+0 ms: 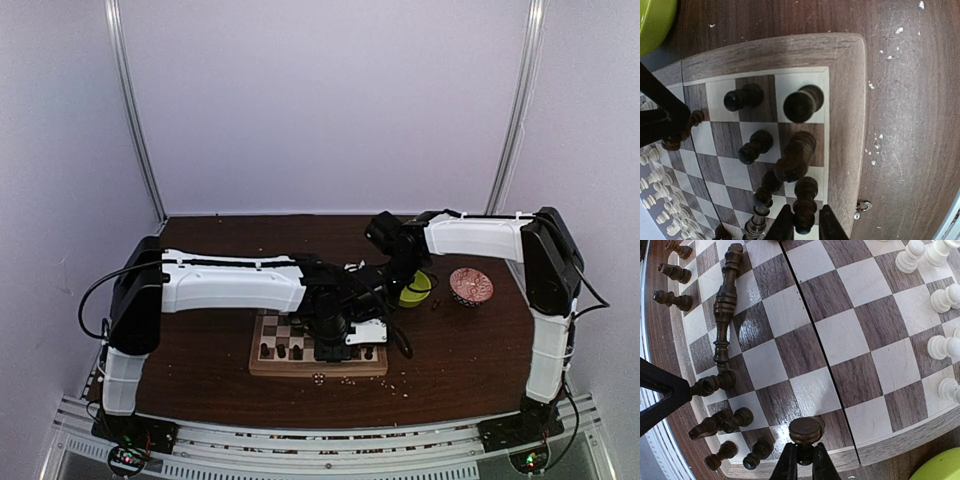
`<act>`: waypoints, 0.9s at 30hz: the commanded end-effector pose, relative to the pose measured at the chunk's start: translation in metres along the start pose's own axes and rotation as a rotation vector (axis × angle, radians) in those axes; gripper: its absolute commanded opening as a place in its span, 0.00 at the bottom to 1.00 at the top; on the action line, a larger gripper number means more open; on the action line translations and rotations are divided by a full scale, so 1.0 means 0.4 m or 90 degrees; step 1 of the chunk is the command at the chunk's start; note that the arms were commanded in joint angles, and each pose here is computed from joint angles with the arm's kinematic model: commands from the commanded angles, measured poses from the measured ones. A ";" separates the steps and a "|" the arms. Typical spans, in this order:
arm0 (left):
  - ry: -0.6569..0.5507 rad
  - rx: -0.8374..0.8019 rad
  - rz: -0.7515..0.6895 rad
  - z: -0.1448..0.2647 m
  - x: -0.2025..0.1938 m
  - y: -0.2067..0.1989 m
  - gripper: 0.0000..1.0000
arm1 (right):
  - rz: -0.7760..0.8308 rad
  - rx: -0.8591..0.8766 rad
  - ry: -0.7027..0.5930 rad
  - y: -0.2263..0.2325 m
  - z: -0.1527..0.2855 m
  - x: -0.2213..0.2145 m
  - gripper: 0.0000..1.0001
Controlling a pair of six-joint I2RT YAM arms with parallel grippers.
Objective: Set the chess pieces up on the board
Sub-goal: Place the bishop on c8.
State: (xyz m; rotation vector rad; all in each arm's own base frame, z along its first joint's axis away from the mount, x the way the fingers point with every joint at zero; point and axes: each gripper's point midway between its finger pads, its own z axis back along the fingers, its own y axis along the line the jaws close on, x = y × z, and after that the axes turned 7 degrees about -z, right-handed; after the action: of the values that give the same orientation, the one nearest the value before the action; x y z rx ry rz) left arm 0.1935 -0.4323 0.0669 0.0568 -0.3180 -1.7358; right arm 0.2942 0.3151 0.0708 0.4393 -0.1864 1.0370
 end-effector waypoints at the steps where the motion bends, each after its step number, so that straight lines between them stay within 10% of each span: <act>1: -0.005 0.016 0.001 0.007 0.011 0.020 0.25 | -0.009 0.007 0.010 -0.001 -0.005 -0.003 0.09; 11: -0.070 0.064 0.036 0.132 0.018 0.057 0.32 | -0.004 0.003 -0.024 0.015 0.047 0.022 0.09; 27: -0.593 0.208 0.370 0.318 0.001 0.246 0.40 | 0.023 0.156 -0.165 0.148 0.235 0.114 0.09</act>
State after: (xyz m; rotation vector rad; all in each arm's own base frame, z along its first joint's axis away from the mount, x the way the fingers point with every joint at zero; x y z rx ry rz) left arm 0.2459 -0.4005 0.1717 -0.3401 -0.9463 -1.1648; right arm 0.2860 0.3239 0.1270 0.6322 -0.2326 1.0071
